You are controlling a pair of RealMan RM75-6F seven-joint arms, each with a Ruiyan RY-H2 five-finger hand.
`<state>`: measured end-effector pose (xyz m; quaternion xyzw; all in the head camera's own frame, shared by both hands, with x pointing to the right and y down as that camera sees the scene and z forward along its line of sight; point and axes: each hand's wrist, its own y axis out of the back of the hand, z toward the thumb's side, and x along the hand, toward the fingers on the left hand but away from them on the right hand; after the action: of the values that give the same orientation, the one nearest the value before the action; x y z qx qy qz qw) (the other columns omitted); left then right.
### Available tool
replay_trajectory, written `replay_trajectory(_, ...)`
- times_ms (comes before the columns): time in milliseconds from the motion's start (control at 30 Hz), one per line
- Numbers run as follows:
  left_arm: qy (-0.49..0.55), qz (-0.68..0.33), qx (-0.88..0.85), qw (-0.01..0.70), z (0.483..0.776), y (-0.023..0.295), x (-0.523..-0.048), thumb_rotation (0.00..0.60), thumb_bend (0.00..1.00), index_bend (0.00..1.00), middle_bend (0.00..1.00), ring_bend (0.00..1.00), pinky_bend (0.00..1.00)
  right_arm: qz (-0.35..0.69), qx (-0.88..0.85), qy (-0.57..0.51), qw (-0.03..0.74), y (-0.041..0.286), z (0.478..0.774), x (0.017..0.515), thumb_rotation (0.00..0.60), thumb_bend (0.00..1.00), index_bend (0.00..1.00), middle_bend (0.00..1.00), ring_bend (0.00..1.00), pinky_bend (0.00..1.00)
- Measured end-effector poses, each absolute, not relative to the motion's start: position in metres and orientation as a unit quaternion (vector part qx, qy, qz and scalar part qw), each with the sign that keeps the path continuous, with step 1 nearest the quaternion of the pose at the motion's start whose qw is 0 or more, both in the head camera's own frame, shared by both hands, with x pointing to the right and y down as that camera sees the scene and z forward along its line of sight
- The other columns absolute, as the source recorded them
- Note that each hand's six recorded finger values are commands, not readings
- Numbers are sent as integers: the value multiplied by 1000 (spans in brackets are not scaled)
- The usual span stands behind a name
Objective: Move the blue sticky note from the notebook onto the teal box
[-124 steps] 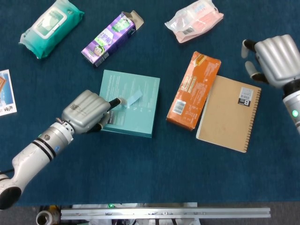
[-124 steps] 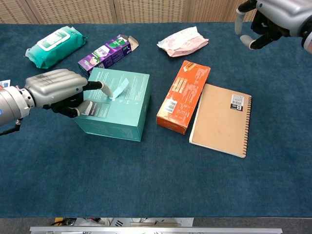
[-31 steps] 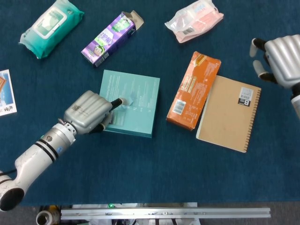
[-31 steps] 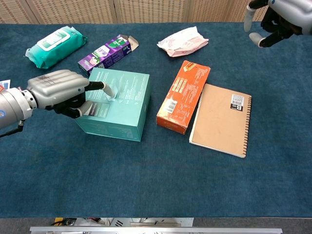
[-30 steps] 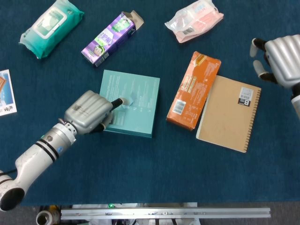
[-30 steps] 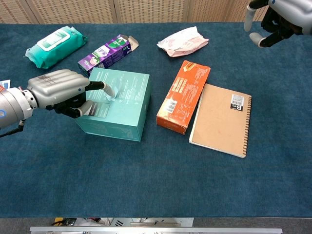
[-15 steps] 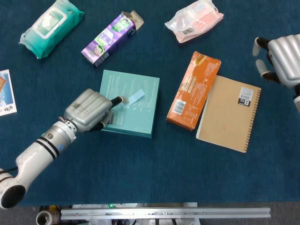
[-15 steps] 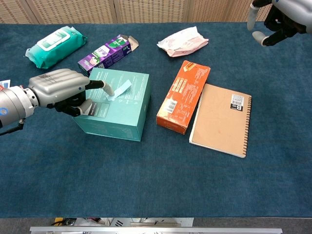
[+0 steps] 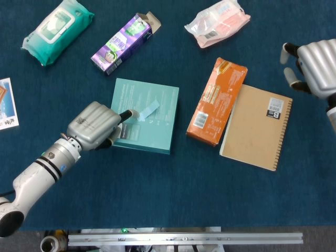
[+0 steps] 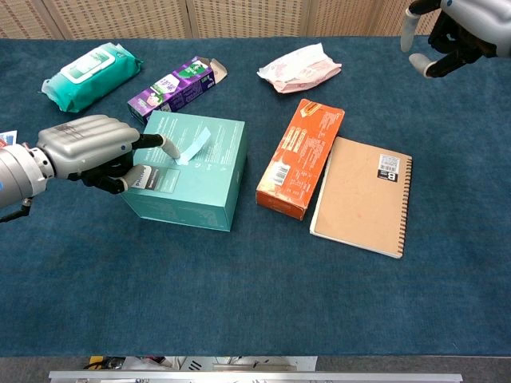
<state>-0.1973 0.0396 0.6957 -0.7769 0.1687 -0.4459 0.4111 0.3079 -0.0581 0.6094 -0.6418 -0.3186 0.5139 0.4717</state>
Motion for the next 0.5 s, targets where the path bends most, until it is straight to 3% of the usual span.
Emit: replay_trajectory(500,165,-446,-777,413,694,46,-200,600,709,204,1000,1000,988,513,-642,-319,472,-58,609,306,600,372,499,1000,1000,1000)
